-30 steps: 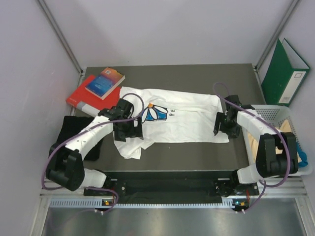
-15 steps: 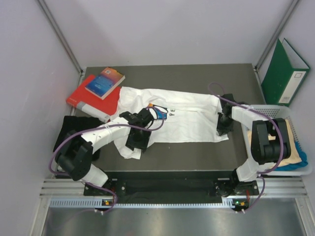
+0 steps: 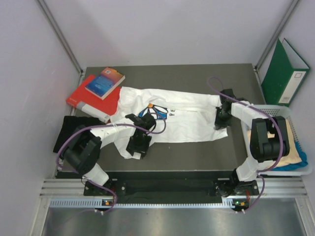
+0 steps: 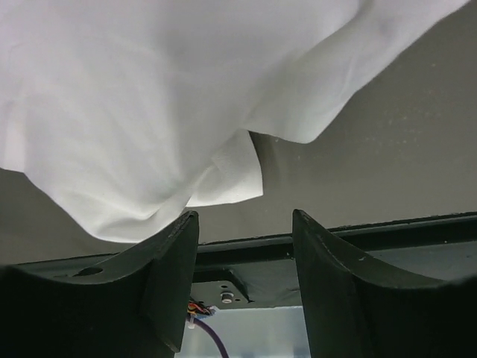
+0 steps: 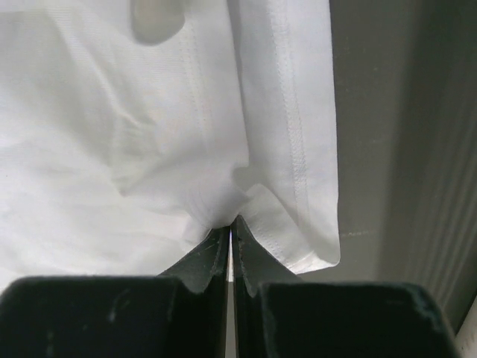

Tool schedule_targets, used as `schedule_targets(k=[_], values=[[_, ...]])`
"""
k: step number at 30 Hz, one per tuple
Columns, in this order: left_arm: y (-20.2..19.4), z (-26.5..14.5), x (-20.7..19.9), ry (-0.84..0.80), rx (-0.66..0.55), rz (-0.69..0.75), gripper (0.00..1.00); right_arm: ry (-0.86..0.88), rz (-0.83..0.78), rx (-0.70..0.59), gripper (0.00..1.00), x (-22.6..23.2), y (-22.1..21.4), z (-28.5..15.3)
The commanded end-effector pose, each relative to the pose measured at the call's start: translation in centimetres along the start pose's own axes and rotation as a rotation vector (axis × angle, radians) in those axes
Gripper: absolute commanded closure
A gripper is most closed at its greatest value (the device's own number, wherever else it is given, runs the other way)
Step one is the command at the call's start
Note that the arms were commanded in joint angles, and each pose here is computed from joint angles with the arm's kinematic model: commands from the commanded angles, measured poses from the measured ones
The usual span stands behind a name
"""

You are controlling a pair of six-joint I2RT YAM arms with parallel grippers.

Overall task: Fold and stack the t-shirts
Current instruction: Grap the side of the flattened tshirt closest away from the robot with both arms

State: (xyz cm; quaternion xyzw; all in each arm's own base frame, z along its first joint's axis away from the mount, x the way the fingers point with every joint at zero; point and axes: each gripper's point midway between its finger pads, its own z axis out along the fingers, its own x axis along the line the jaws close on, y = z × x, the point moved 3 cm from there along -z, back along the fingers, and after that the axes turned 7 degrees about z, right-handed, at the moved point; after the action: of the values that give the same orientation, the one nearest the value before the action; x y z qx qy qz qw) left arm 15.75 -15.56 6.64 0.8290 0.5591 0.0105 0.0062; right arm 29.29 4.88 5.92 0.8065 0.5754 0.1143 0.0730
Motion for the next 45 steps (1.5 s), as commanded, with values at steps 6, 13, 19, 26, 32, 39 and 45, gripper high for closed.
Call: schedule_targets(k=[6, 13, 19, 26, 32, 39, 45], values=[[1.5, 2.5, -0.4, 0.035, 0.018, -0.014, 0.34, 0.080, -0.024, -0.050, 1.00, 1.8, 1.5, -1.1], [2.3, 4.1, 0.5, 0.154, 0.073, -0.052, 1.00, 0.094, -0.032, -0.049, 1.00, 2.0, 1.5, -1.4], [1.2, 1.2, 1.3, 0.196, 0.075, -0.096, 1.00, 0.092, -0.050, -0.045, 1.00, 1.8, 1.4, -2.0], [1.0, -6.0, 2.9, 0.259, -0.048, -0.172, 1.00, 0.102, -0.065, -0.083, 1.00, 2.0, 2.1, -4.0], [3.0, -10.5, 4.6, 0.339, -0.196, -0.236, 1.00, 0.140, -0.059, -0.167, 1.00, 3.0, 4.3, -6.4], [6.1, -10.8, 5.9, 0.377, -0.247, -0.302, 1.00, 0.154, -0.051, -0.226, 1.00, 3.8, 6.8, -7.9], [9.9, -10.9, 8.2, 0.355, -0.318, -0.381, 1.00, 0.152, -0.041, -0.256, 1.00, 4.0, 9.0, -7.0]])
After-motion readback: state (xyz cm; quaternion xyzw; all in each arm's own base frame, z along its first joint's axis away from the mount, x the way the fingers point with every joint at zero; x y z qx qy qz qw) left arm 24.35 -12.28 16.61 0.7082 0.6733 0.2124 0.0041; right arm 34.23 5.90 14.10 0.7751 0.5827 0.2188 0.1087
